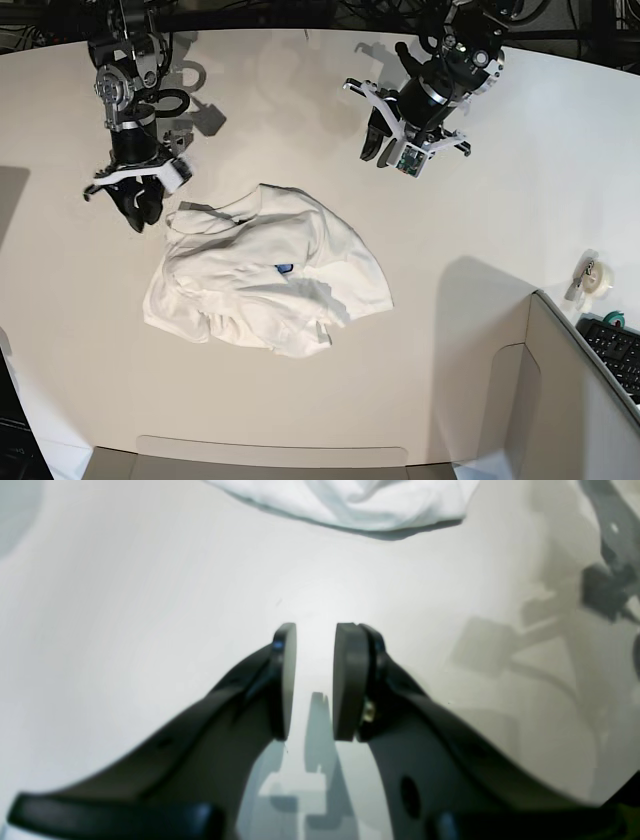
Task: Layout the t-shirt on the table in an organized manner, then fold the t-shirt properly
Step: 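Move both grippers down toward the crumpled white t-shirt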
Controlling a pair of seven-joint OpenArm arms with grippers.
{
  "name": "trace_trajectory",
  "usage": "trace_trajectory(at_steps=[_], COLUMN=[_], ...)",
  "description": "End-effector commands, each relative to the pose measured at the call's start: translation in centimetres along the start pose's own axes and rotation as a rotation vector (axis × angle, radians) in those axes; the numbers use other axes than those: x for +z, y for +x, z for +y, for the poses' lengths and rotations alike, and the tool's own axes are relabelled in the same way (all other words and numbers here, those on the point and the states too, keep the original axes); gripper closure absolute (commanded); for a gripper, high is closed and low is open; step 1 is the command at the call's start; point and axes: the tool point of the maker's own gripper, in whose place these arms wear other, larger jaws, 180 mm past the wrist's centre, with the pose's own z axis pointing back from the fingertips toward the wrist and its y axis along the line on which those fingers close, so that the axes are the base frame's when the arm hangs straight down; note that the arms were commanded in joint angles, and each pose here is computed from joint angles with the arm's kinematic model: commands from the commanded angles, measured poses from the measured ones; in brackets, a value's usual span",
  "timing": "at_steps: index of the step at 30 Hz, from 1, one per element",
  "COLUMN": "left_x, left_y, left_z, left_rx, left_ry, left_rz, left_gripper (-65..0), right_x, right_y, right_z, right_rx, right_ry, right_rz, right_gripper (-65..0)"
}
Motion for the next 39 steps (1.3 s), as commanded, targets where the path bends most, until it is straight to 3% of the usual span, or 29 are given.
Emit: trace_trajectory(at_steps=[1,6,9,12,20,23,26,33,39], left_x=[0.3,0.3,0.3,0.4,0.6,0.6,0.6,0.4,0.3], left_y=[0.7,0.7,0.6,-0.1,-0.8,-0.8,-0.8,-1.3,-1.2], left_z=[0.0,0.0,-0.1,-0.3,-0.7,-0.7,-0.5,-0.5,-0.6], left_rx=[-0.003,-0.002,-0.002,0.005,0.01,0.01,0.011,0.014,0.014], left_ry=[-0.004,-0.004,-0.006,-0.01,-0.018,-0.018,-0.014,-0.013,-0.016], left_rz=[-0.027,-0.026,-0.024,-0.007,0.009,0.009,0.009,0.023,0.023], left_gripper=[-13.5,-13.5,-13.5,-13.5,-13.5,-13.5,-13.5,-13.5,-13.5], right_x=[0.3,2.1,2.6,2.2,0.6,-0.4,-1.0,-2.3,-4.2], right_y=[0.2,-3.0,-4.3,-3.8,-2.9,-3.5,-4.1,-2.7,-2.8], right_z=[-2.7,-4.4,-3.8,-2.5,-2.1,-1.0,0.1,0.9,2.1], right_rx=[-0.091,-0.752,-1.063,-1.338,-1.903,-2.011,-2.051,-2.064,-2.124], right_ry=[-0.084,-0.116,-0.092,0.017,0.165,0.196,0.203,0.245,0.248], right_rz=[-0.01,0.04,0.081,0.118,0.048,0.071,0.102,0.096,0.125], right_gripper=[-16.8,-16.8,-16.8,-16.8,-16.8,-16.9,-20.4,-42.6,-43.8])
